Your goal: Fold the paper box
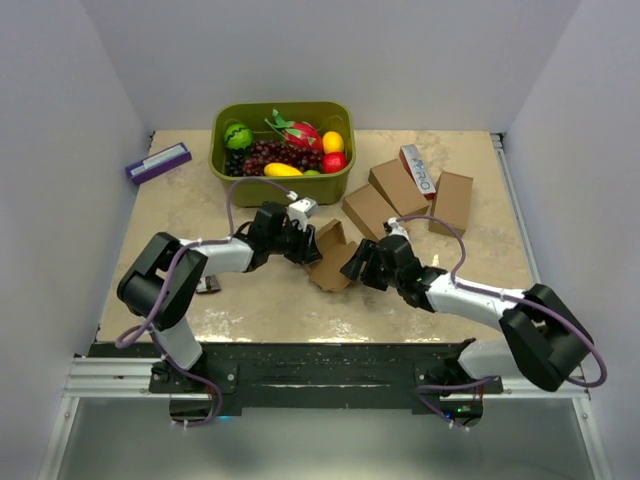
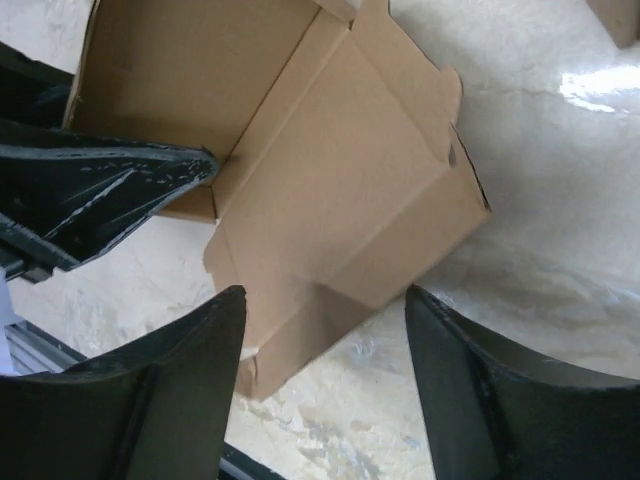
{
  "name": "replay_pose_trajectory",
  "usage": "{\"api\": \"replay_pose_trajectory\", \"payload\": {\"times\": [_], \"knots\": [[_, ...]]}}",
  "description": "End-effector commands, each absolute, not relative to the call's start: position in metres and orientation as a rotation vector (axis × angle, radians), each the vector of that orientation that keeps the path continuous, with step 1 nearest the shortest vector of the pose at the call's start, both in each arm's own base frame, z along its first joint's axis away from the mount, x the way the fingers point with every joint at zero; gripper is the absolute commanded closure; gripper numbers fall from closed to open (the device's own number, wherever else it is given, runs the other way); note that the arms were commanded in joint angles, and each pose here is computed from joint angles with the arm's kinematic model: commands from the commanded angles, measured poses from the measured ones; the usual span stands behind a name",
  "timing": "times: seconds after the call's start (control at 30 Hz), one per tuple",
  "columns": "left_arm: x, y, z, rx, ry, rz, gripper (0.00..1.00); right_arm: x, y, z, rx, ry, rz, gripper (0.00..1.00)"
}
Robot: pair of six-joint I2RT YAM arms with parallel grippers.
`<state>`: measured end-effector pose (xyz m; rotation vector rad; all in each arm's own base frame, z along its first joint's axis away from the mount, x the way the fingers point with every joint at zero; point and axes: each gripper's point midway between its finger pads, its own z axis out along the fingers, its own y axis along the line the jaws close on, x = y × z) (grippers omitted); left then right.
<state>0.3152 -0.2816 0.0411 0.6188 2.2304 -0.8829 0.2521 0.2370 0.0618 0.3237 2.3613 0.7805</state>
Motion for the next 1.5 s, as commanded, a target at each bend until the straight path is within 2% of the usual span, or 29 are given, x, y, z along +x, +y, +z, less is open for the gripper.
{"api": "replay_pose_trajectory", "payload": {"times": [0.0,0.13,0.17,0.23,0.27,0.3,0.33,0.37,0.5,0.63,0.77,0.9,1.1,1.37,1.47], "knots": [[0.318,-0.289,0.073,0.623,2.113,-0.935,0.62,0.275,0.262,0.083,0.309,2.275,0.895,0.37],[0.319,-0.290,0.089,0.627,2.070,-0.939,0.61,0.282,0.268,0.079,0.308,2.289,0.893,0.51],[0.320,-0.290,0.097,0.627,2.050,-0.936,0.58,0.283,0.269,0.080,0.297,2.287,0.890,0.57],[0.320,-0.289,0.106,0.611,2.035,-0.931,0.46,0.286,0.269,0.088,0.275,2.279,0.882,0.67],[0.321,-0.287,0.111,0.600,2.029,-0.923,0.31,0.286,0.268,0.091,0.237,2.282,0.861,0.74],[0.322,-0.284,0.114,0.580,2.028,-0.906,0.27,0.287,0.266,0.100,0.223,2.284,0.834,0.76],[0.322,-0.282,0.128,0.568,2.003,-0.901,0.17,0.289,0.264,0.107,0.205,2.278,0.816,0.80],[0.322,-0.280,0.136,0.560,1.988,-0.891,0.15,0.287,0.256,0.106,0.172,2.299,0.748,0.87],[0.327,-0.264,0.172,0.507,1.942,-0.810,0.06,0.296,0.247,0.141,0.070,2.289,0.660,0.99],[0.322,-0.231,0.207,0.453,1.961,-0.656,0.00,0.295,0.231,0.166,-0.137,2.350,0.482,1.00],[0.309,-0.210,0.247,0.450,1.904,-0.584,0.00,0.285,0.208,0.189,-0.324,2.464,0.289,1.00],[0.296,-0.196,0.274,0.558,1.851,-0.500,0.00,0.268,0.198,0.193,-0.477,2.592,0.212,1.00],[0.284,-0.170,0.266,0.641,1.847,-0.343,0.00,0.258,0.185,0.182,-0.595,2.730,0.081,1.00],[0.284,-0.177,0.252,0.670,1.848,-0.380,0.00,0.264,0.189,0.160,-0.759,2.831,0.010,1.00],[0.286,-0.179,0.240,0.665,1.871,-0.391,0.00,0.272,0.192,0.151,-0.768,2.864,-0.040,0.96]]}}
